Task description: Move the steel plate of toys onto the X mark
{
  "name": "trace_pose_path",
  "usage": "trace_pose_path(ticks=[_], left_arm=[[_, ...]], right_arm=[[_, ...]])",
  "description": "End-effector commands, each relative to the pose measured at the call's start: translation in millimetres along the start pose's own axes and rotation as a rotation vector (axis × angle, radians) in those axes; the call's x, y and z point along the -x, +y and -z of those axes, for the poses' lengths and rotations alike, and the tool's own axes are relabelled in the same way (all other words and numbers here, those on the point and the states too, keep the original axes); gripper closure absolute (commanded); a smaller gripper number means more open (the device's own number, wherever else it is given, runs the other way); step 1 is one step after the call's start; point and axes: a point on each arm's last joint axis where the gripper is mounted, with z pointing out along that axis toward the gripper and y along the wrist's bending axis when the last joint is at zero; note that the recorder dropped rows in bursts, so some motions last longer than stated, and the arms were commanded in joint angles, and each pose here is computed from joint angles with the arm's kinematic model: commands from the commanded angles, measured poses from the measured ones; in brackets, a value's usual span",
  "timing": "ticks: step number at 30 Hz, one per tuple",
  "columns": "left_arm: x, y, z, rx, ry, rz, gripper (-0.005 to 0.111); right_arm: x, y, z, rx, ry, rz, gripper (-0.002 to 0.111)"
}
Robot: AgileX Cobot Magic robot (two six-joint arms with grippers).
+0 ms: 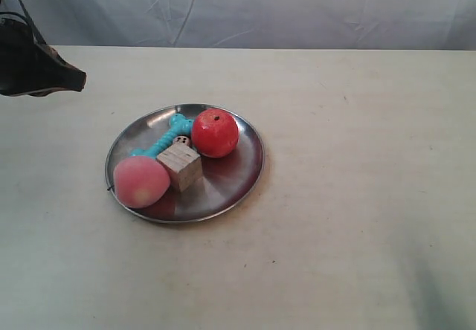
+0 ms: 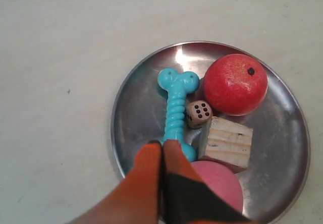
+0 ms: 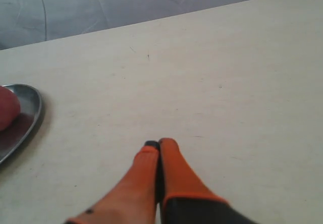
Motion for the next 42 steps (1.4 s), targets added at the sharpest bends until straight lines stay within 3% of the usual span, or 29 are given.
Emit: trace_pose_path(ticks=[1,5,10,14,19,28,35,42], left_arm=[[0.4,2.4,2.3,0.013,-0.014,0.009,0.107],[-14.5,10.6,3.6,0.099,-0.031,0.015,0.107],[-58.9,-2.9,36.3,0.195,-0.114,0.097,0.107],[-90.7,-17.4,75.9,0.280,-0.303,0.129,0.107],[-136.7,-33.5,107.3,0.346,-0.504,0.076,0.107],[-200.9,-36.2,94.6,0.359,-0.577,0.194,0.107],[-214.6,-38.8,93.5,0.348,-0.593,0.241,0.107],[-216.1,-38.2,101.1,0.421,-0.660,0.201,0.107]], right_arm=[[-0.1,-0.5,0.0,-0.005,-0.006,0.001,0.108],[-0.4,-0.1,0.0,0.000,-0.003,-0.009,0.108],[-0.4,0.0,0.0,0.001,-0.003,-0.011,0.108],[-0.4,0.0,0.0,0.001,-0.003,-0.011,0.108],[-0.4,0.0,0.0,0.001,-0.003,-0.011,0.108],[-0.8,0.1,0.0,0.002,0.001,-0.015,0.108],[-0.8,0.1,0.0,0.002,0.001,-0.015,0.108],[-0.8,0.1,0.0,0.002,0.001,-0.015,0.108]])
